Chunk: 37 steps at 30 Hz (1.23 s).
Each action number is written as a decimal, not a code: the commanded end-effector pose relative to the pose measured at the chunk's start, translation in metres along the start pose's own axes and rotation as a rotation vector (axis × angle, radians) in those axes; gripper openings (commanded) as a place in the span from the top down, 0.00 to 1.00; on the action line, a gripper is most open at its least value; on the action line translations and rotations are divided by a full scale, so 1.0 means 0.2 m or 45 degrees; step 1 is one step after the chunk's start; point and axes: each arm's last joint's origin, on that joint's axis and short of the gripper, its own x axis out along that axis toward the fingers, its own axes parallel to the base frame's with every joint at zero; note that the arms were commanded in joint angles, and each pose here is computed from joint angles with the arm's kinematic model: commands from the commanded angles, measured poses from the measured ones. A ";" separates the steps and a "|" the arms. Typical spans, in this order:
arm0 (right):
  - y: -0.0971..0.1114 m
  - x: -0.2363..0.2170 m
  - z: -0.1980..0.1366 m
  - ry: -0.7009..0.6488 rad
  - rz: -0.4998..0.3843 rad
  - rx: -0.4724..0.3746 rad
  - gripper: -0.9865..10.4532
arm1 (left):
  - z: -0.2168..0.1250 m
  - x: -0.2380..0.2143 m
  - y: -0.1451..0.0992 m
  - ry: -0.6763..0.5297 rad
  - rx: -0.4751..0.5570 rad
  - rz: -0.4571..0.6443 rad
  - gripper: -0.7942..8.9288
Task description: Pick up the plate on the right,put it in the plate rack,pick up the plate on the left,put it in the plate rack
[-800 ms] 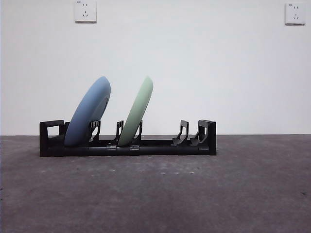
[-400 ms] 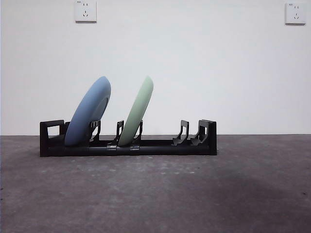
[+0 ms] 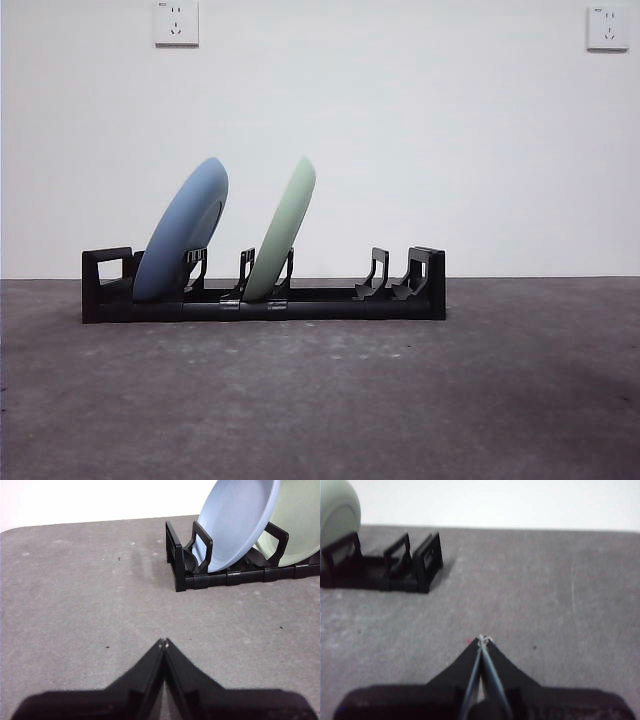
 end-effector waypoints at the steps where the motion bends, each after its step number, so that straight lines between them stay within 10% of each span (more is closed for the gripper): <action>1: 0.00 0.02 -0.05 0.024 -0.002 0.019 0.91 | -0.01 0.00 0.00 0.007 -0.014 -0.002 0.92; 37: 0.00 0.02 -0.05 0.015 -0.004 0.018 0.91 | -0.01 0.00 0.00 0.007 -0.014 -0.002 0.92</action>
